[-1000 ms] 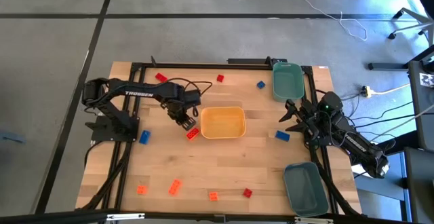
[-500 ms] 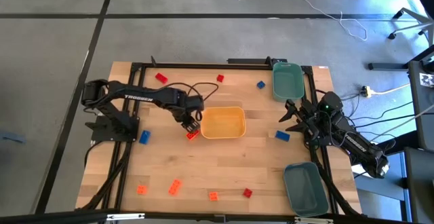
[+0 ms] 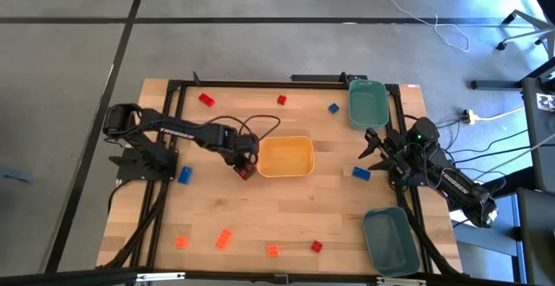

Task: Sort & place blocks by color
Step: Put the orange game piece into the yellow bin

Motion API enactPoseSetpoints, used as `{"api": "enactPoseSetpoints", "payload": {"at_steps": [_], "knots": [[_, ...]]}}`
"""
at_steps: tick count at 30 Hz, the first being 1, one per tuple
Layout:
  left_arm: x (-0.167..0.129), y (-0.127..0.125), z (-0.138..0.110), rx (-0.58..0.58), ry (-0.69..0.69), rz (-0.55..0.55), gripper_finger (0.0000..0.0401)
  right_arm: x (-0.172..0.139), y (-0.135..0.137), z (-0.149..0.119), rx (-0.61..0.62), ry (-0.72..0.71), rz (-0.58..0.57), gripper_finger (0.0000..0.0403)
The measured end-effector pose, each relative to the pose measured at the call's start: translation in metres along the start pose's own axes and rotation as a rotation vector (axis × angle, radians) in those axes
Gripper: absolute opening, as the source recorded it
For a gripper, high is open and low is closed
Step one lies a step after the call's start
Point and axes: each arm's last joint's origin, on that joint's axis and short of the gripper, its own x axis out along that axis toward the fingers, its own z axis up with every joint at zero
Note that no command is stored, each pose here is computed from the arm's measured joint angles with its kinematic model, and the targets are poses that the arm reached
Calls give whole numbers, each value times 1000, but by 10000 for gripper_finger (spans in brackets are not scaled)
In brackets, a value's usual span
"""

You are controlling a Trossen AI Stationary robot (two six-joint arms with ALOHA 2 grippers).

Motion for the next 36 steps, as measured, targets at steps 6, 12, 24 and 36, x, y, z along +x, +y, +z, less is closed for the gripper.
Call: {"api": "enactPoseSetpoints", "payload": {"at_steps": [6, 12, 24, 36], "knots": [[1, -3, -3, 25, -28, 17, 112, 0, 0, 0, 0, 0, 0, 218], [1, -4, -4, 34, -43, 34, 112, 0, 0, 0, 0, 0, -1, 218], [18, -5, -3, 46, -16, 52, 112, 0, 0, 0, -1, 0, -1, 218], [37, -7, -3, 58, 14, 66, 108, 0, 0, 1, -13, -7, -4, 218]]}}
